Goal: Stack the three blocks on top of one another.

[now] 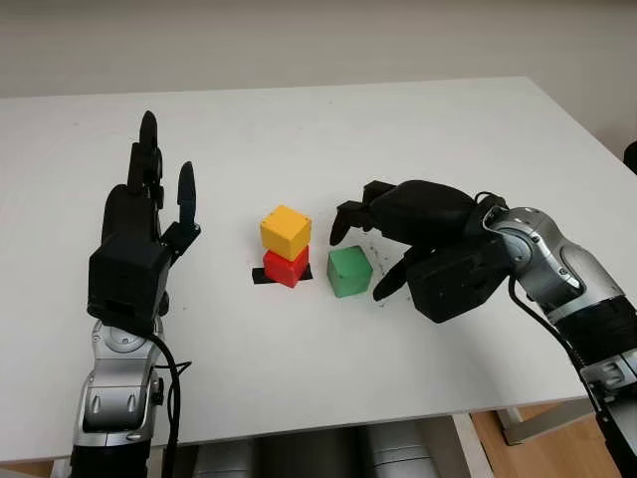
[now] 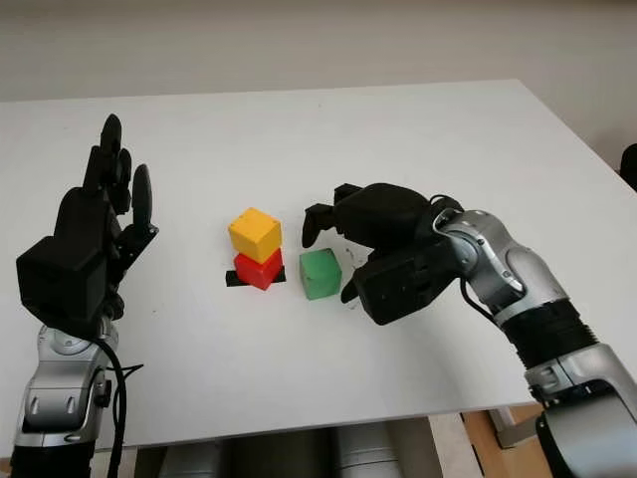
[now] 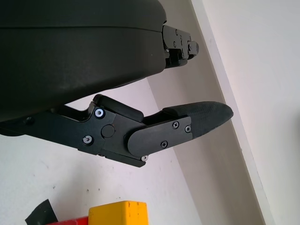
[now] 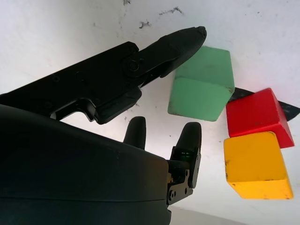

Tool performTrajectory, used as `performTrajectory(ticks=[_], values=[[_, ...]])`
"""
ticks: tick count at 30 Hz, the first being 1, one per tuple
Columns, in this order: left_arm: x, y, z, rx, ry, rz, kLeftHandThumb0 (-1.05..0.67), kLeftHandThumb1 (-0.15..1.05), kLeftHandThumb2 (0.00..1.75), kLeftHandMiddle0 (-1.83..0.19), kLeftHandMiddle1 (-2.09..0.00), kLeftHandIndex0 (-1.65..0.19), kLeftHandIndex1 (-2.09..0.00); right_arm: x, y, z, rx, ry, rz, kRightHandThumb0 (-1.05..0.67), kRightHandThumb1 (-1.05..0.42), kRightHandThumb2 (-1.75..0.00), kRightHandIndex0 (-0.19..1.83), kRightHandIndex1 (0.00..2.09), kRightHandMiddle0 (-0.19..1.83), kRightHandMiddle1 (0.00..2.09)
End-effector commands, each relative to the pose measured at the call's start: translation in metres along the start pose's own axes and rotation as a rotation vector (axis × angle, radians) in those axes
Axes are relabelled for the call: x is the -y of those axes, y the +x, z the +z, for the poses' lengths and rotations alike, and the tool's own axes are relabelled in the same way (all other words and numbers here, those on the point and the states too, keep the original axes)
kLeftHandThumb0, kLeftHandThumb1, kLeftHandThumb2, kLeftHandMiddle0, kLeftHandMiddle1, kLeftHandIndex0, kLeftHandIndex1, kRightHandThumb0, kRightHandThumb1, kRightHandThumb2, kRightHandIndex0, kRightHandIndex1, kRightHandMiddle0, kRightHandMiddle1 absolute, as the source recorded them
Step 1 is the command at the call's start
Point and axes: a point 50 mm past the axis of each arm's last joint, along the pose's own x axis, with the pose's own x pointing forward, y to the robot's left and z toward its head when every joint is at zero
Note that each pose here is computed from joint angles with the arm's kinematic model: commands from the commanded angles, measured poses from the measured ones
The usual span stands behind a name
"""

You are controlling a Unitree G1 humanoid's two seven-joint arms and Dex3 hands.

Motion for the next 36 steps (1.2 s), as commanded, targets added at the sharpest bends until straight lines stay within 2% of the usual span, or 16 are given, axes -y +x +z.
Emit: performTrajectory(ticks=[1, 4, 11, 16, 23, 33, 36], values=[[-0.002, -0.001, 0.003, 0.016, 0.004, 0.003, -0.71, 1.05, 0.68, -0.02, -0.05, -0.01, -0.05, -0.002, 0.003, 0.002, 0.007, -0.004, -0.005, -0.72, -0.88, -0.05, -0.09, 1.98, 0.12, 1.11], [-0.002, 0.0, 0.003, 0.015, 0.006, 0.004, -0.71, 1.05, 0.67, -0.03, -0.05, -0.01, -0.05, -0.005, 0.004, 0.001, 0.005, 0.007, -0.017, -0.71, -0.87, -0.05, -0.05, 2.08, 0.16, 1.16], [-0.002, 0.0, 0.004, 0.015, 0.008, 0.008, -0.7, 1.05, 0.67, -0.03, -0.06, -0.01, -0.06, -0.01, 0.004, 0.0, 0.006, 0.038, -0.009, -0.61, -0.88, -0.06, 0.15, 1.63, 0.18, 1.23], [-0.002, -0.001, 0.003, 0.017, 0.006, 0.01, -0.7, 1.05, 0.67, -0.03, -0.06, -0.01, -0.06, -0.013, 0.005, 0.001, 0.014, 0.035, 0.003, -0.58, -0.89, -0.05, 0.2, 1.54, 0.2, 1.24], [-0.002, -0.001, 0.003, 0.015, 0.004, 0.013, -0.7, 1.05, 0.67, -0.03, -0.06, -0.02, -0.06, -0.02, 0.004, 0.003, 0.032, 0.03, 0.003, -0.57, -0.88, -0.05, 0.28, 1.61, 0.29, 1.21], [-0.002, -0.002, 0.003, 0.013, 0.005, 0.014, -0.71, 1.05, 0.67, -0.04, -0.06, -0.03, -0.06, -0.028, 0.003, 0.004, 0.051, 0.032, 0.012, -0.48, -0.91, -0.06, 0.32, 1.88, 0.34, 1.33], [-0.002, -0.002, 0.002, 0.014, 0.006, 0.014, -0.71, 1.05, 0.66, -0.04, -0.06, -0.03, -0.06, -0.03, 0.003, 0.004, 0.059, 0.04, 0.01, -0.45, -0.92, -0.06, 0.31, 2.03, 0.35, 1.36]])
